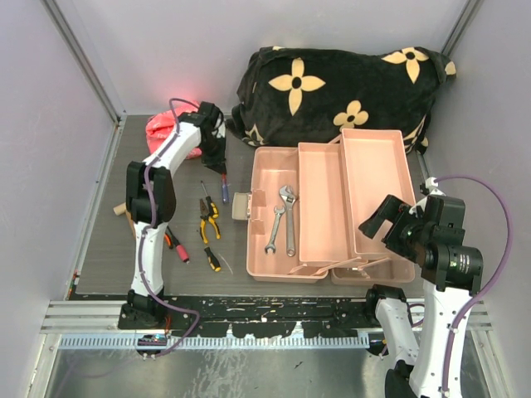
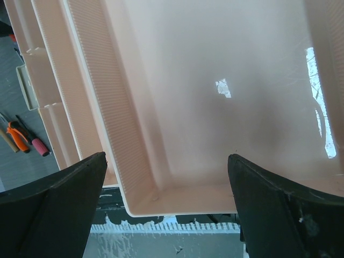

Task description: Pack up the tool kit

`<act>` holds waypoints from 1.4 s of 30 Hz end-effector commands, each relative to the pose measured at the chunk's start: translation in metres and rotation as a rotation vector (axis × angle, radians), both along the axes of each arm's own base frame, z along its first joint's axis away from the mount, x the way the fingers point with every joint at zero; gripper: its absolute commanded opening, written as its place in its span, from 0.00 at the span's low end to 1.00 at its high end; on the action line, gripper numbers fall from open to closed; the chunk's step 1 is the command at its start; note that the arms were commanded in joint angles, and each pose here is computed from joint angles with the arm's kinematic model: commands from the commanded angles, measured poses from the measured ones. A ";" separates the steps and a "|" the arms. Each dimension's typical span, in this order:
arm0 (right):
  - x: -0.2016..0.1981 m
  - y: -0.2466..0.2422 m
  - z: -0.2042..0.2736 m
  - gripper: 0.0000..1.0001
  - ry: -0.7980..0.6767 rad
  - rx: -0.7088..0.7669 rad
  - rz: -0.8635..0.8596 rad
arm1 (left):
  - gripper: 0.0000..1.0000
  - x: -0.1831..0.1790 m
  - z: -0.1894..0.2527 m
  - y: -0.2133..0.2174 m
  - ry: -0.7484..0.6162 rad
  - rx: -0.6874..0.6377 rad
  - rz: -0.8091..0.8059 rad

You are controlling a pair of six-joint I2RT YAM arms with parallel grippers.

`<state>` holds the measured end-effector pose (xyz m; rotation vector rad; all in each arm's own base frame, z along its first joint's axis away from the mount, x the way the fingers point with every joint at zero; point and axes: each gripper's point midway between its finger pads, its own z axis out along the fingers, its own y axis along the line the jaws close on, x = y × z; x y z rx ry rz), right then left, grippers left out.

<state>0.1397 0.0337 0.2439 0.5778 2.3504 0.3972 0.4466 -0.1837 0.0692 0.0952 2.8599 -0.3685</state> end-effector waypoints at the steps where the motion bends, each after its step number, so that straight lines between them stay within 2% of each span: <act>1: 0.010 0.001 0.007 1.00 -0.059 0.006 0.005 | 0.00 0.013 0.034 0.012 -0.071 0.001 -0.022; 10: 0.018 0.000 0.017 1.00 -0.095 0.003 -0.001 | 0.00 0.036 0.122 0.010 -0.276 -0.087 -0.018; 13: 0.021 0.000 0.021 1.00 -0.110 0.003 0.001 | 0.00 0.042 0.172 -0.004 -0.389 -0.208 -0.020; 16: 0.024 0.001 0.029 1.00 -0.146 0.005 0.010 | 0.00 0.040 0.227 -0.027 -0.504 -0.384 -0.048; 20: 0.033 0.007 0.058 1.00 -0.265 0.001 0.060 | 0.00 0.024 0.295 -0.054 -0.596 -0.618 -0.104; 24: 0.049 0.019 0.097 1.00 -0.387 0.015 0.158 | 0.00 0.003 0.342 -0.075 -0.596 -0.821 -0.168; 28: 0.076 0.029 0.133 0.96 -0.484 0.070 0.225 | 0.00 -0.023 0.369 -0.098 -0.586 -0.934 -0.264; 36: 0.115 0.038 0.176 0.93 -0.597 0.116 0.315 | 0.00 -0.078 0.381 -0.146 -0.484 -1.037 -0.429; 42: 0.153 0.054 0.195 0.94 -0.617 0.117 0.430 | 0.00 -0.098 0.379 -0.169 -0.424 -1.072 -0.481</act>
